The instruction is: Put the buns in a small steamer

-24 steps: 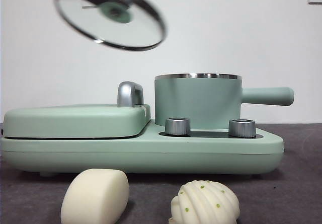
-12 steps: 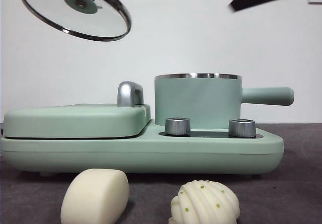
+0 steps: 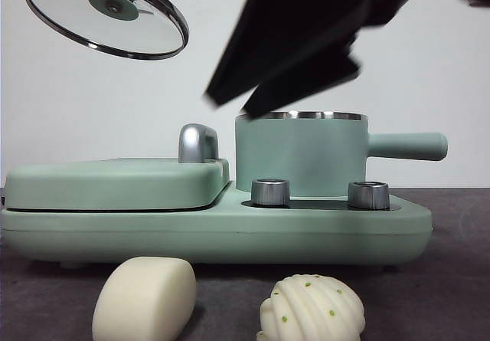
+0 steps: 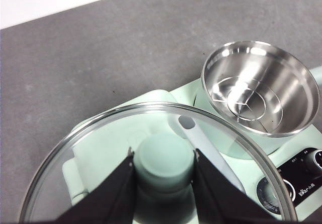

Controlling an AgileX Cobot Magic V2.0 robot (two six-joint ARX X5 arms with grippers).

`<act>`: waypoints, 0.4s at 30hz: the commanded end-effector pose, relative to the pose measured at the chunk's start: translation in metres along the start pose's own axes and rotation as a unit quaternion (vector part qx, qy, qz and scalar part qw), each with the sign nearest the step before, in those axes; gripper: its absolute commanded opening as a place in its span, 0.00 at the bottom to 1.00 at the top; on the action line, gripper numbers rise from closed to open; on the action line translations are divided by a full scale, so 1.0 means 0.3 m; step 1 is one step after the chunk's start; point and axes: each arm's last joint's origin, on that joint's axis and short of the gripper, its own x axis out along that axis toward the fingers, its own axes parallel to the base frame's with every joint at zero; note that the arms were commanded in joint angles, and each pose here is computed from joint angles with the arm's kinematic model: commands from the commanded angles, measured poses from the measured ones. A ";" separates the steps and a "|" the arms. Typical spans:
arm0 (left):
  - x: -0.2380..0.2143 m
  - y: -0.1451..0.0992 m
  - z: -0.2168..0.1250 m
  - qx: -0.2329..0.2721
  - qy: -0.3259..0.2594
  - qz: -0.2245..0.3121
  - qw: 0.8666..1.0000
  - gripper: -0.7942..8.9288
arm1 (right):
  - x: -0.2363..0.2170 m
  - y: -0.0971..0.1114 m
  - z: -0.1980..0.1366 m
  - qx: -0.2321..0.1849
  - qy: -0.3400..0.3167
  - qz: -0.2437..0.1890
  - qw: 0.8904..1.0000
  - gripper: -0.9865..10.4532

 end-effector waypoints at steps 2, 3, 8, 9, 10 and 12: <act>-0.015 0.003 0.026 -0.003 -0.027 0.003 1.000 0.09 | 0.078 0.013 0.016 -0.006 0.007 0.016 1.000 0.41; -0.015 0.004 0.026 -0.003 -0.028 0.004 1.000 0.09 | 0.100 0.016 0.014 -0.008 0.011 0.020 1.000 0.41; -0.016 0.007 0.027 -0.004 -0.029 0.006 1.000 0.09 | 0.184 0.030 -0.004 -0.013 0.031 0.037 0.999 0.41; -0.016 0.009 0.027 -0.004 -0.029 0.006 1.000 0.09 | 0.200 0.032 -0.009 -0.014 0.036 0.040 0.998 0.41; -0.016 0.009 0.027 -0.004 -0.029 0.007 1.000 0.09 | 0.212 0.034 -0.012 -0.015 0.039 0.042 0.998 0.41; -0.016 0.012 0.027 -0.005 -0.029 0.008 1.000 0.09 | 0.241 0.040 -0.021 -0.017 0.045 0.047 0.998 0.41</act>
